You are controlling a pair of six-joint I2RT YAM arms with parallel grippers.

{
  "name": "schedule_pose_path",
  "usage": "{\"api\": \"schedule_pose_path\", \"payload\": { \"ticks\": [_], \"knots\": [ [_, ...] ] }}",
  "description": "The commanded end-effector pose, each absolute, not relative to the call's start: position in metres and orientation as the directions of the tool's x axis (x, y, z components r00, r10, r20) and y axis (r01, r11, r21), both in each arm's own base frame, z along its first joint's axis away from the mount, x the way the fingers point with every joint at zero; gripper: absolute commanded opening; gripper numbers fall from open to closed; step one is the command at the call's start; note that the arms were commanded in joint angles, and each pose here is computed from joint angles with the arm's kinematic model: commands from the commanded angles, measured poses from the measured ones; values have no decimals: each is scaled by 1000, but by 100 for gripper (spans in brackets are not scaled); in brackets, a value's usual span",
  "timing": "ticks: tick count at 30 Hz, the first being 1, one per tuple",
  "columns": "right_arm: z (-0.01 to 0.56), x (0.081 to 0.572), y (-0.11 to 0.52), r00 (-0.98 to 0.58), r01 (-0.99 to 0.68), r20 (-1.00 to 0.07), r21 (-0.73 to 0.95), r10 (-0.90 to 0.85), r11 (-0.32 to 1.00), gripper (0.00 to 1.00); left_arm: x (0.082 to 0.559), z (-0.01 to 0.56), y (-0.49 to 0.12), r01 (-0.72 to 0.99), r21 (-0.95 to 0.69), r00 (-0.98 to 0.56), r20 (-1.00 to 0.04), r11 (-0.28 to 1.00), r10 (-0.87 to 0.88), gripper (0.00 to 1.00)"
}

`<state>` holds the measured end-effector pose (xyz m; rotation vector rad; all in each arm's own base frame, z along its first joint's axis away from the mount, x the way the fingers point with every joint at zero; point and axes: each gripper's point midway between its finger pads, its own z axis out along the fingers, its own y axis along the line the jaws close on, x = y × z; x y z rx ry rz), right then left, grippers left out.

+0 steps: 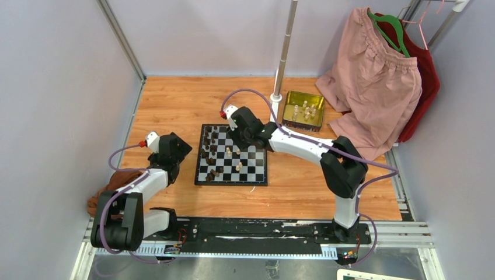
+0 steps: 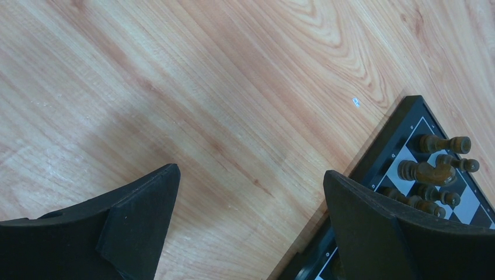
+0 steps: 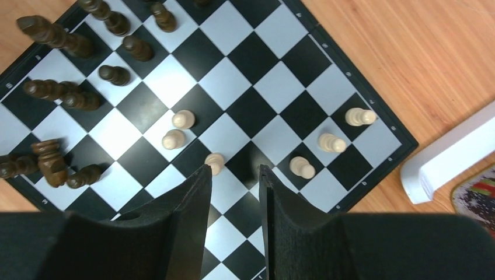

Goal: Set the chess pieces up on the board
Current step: Pick up the chess piece from the chessboard.

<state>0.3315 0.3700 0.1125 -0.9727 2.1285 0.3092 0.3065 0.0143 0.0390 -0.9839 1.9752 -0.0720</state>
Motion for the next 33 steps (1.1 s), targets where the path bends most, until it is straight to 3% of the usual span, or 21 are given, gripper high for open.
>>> {"api": "schedule_pose_path", "payload": {
  "ticks": [1, 28, 33],
  "knots": [
    [106, 315, 383, -397, -784, -706, -71, -587, 617, 40, 308, 41, 18, -610, -401, -256, -717, 683, -649, 100],
    [64, 309, 393, -437, -809, -646, -24, -627, 588, 39, 308, 40, 17, -606, -399, -262, -717, 688, -646, 100],
    [57, 311, 391, -449, -805, -635, -18, -629, 593, 31, 308, 40, 17, -605, -399, -263, -717, 689, -646, 100]
  ]
}}
